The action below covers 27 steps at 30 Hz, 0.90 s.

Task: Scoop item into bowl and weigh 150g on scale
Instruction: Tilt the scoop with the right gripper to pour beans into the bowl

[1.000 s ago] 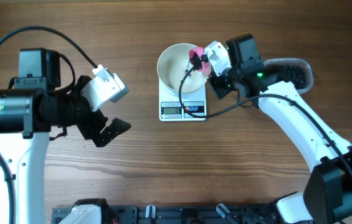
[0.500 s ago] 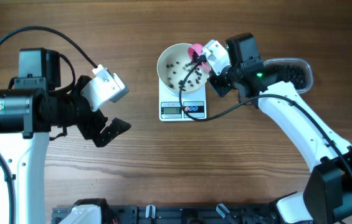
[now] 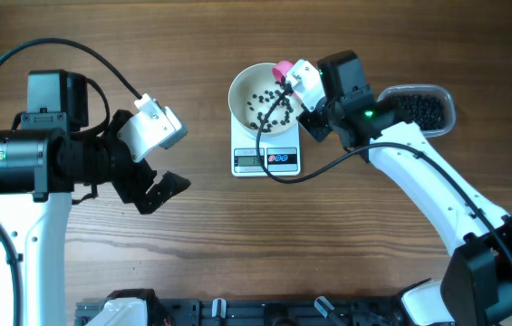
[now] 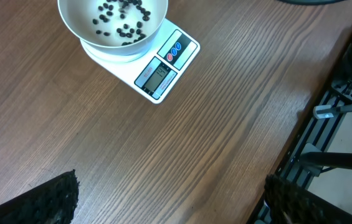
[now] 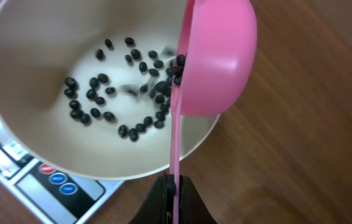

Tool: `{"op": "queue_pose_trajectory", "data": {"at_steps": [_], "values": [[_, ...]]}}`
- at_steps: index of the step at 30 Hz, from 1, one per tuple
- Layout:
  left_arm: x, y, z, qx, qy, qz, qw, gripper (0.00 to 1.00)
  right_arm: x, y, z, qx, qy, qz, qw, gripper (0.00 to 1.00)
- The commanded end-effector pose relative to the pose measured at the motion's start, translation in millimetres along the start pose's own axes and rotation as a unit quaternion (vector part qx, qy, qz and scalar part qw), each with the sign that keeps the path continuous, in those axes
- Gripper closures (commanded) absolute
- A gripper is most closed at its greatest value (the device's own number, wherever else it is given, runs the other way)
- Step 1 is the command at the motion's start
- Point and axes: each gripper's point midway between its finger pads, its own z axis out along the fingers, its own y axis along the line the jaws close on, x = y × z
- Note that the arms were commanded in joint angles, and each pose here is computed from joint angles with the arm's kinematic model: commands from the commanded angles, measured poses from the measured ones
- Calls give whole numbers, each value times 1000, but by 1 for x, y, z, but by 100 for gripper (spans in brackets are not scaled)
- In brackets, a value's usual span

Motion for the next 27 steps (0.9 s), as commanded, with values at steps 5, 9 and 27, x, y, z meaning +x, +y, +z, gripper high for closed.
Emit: {"op": "queue_pose_trajectory", "data": {"at_steps": [5, 9, 27], "values": [[-4, -1, -6, -7, -10, 9, 1000, 0, -16, 0, -12, 38, -12, -52, 998, 96], [-4, -1, -6, -7, -10, 9, 1000, 0, -17, 2, -12, 38, -12, -55, 998, 96], [-4, -1, -6, -7, -10, 9, 1000, 0, -25, 5, -19, 47, -25, -47, 997, 96]]}}
